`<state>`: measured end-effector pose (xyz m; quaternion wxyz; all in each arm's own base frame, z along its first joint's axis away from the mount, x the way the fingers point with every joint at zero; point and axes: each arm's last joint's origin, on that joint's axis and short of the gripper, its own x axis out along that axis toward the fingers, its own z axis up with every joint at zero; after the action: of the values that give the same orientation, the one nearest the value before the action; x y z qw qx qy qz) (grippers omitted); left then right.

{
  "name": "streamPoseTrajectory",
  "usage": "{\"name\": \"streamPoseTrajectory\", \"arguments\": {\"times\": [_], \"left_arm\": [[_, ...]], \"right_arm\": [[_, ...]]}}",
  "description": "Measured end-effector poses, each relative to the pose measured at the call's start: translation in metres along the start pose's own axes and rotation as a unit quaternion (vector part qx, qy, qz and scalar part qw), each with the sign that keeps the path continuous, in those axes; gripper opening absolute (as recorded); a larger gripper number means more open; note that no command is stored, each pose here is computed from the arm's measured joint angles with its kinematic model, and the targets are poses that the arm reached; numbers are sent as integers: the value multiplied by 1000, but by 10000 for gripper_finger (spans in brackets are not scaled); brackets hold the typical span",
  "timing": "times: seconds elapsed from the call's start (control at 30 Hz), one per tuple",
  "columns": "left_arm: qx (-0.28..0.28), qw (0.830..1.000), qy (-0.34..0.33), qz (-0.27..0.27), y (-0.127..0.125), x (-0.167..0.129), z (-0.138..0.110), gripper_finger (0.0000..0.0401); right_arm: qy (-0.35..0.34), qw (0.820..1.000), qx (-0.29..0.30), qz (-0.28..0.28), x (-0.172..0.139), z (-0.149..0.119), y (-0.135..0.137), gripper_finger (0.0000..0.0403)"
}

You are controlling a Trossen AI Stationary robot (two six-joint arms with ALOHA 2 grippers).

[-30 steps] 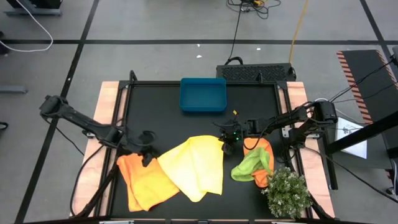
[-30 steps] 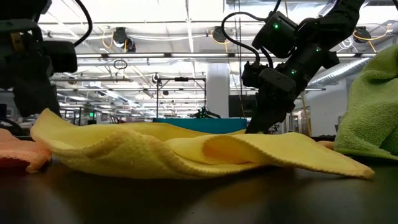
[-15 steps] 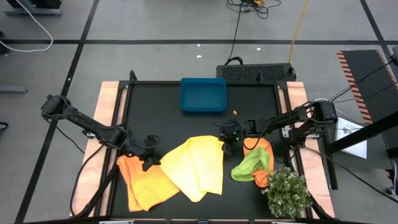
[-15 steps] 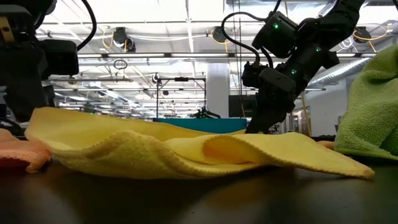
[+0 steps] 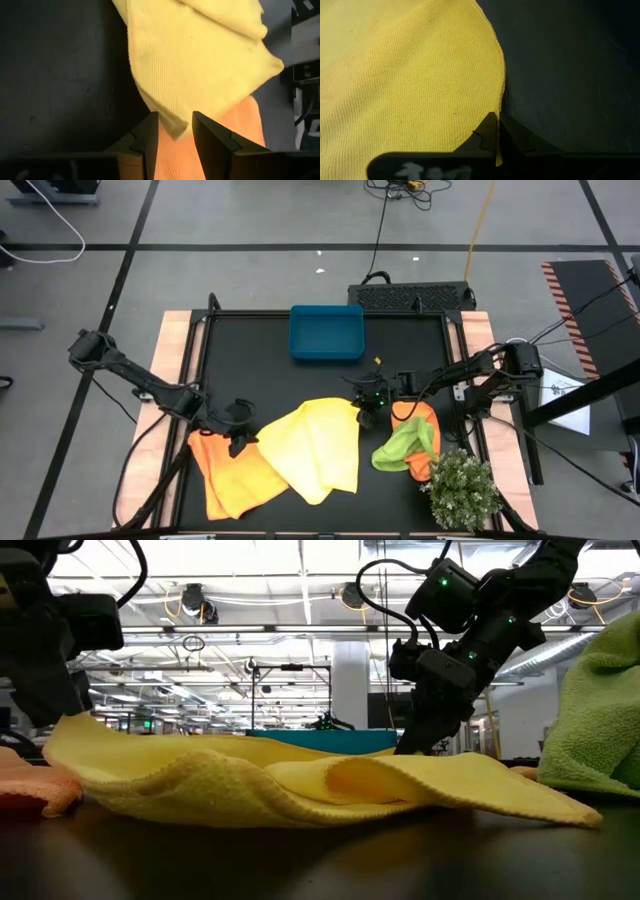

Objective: Fold microfiber towels
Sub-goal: Fold the yellow microfiber towel

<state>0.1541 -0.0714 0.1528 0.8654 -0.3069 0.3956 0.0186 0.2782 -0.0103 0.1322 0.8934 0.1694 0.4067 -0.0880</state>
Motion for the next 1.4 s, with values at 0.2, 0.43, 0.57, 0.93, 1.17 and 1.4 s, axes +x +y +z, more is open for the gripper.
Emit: {"name": "streamPoseTrajectory", "arguments": {"times": [0.2, 0.43, 0.57, 0.93, 1.17, 1.4], "left_arm": [[1, 1000, -7, 14, 1, 1, 0, 122], [30, 998, 2, 62, 7, 11, -4, 118], [46, 996, 12, 78, 9, 18, -6, 85], [96, 994, -7, 47, 3, 15, -2, 5], [120, 992, -38, 15, -1, 2, 4, 4], [147, 987, -42, 43, 1, -17, 6, 3]], "right_arm": [[0, 1000, 2, 0, 0, 0, 0, 0], [0, 1000, 2, 0, 0, 0, 0, 0], [0, 1000, 2, 0, 0, 0, 0, 0], [0, 1000, 7, 0, 0, 0, 0, 0], [0, 1000, 10, 0, 0, 0, 0, 0], [-10, 1000, 9, 4, -9, 4, 1, 0]]}}
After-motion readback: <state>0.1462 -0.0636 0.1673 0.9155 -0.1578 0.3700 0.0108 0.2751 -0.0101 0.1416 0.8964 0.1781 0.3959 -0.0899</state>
